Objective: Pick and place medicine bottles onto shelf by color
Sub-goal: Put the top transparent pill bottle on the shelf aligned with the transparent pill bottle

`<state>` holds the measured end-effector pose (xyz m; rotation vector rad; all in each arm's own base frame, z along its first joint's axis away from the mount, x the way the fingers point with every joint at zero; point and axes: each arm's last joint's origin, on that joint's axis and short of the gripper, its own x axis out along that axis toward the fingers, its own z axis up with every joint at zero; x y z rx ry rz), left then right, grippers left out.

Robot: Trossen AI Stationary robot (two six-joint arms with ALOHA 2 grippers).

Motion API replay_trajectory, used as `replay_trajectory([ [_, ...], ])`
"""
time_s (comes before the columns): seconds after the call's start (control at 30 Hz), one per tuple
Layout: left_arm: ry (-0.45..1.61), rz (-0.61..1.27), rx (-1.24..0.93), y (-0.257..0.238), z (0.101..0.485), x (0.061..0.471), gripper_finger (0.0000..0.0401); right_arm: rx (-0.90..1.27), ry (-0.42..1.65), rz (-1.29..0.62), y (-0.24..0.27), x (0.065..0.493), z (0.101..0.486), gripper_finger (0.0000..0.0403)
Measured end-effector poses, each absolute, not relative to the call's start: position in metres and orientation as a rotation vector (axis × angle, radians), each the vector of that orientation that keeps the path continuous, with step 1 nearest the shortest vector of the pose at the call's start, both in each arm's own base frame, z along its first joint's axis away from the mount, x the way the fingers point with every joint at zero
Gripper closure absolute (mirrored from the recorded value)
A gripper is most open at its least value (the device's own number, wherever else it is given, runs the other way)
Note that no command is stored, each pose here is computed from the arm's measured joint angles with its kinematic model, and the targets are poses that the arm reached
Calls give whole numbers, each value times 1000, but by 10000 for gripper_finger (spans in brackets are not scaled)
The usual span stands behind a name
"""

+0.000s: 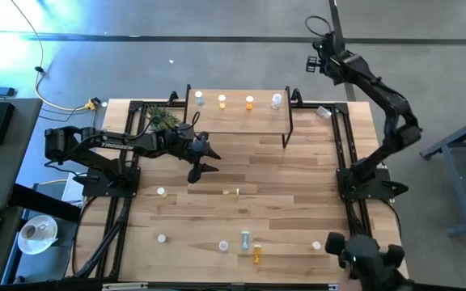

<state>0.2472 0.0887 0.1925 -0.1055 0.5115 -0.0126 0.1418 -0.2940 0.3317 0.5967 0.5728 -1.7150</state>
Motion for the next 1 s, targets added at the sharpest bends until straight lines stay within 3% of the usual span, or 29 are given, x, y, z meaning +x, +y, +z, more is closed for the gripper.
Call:
replay_trajectory([
  [0.43,512,-12,-108,89,192,247,185,949,824,-1594,-321,117,275,363],
  [0.57,512,-12,-108,89,192,247,185,941,878,-1574,-322,118,272,360],
  [1.0,513,-12,-108,89,192,247,185,830,1056,-1384,-319,115,269,267],
])
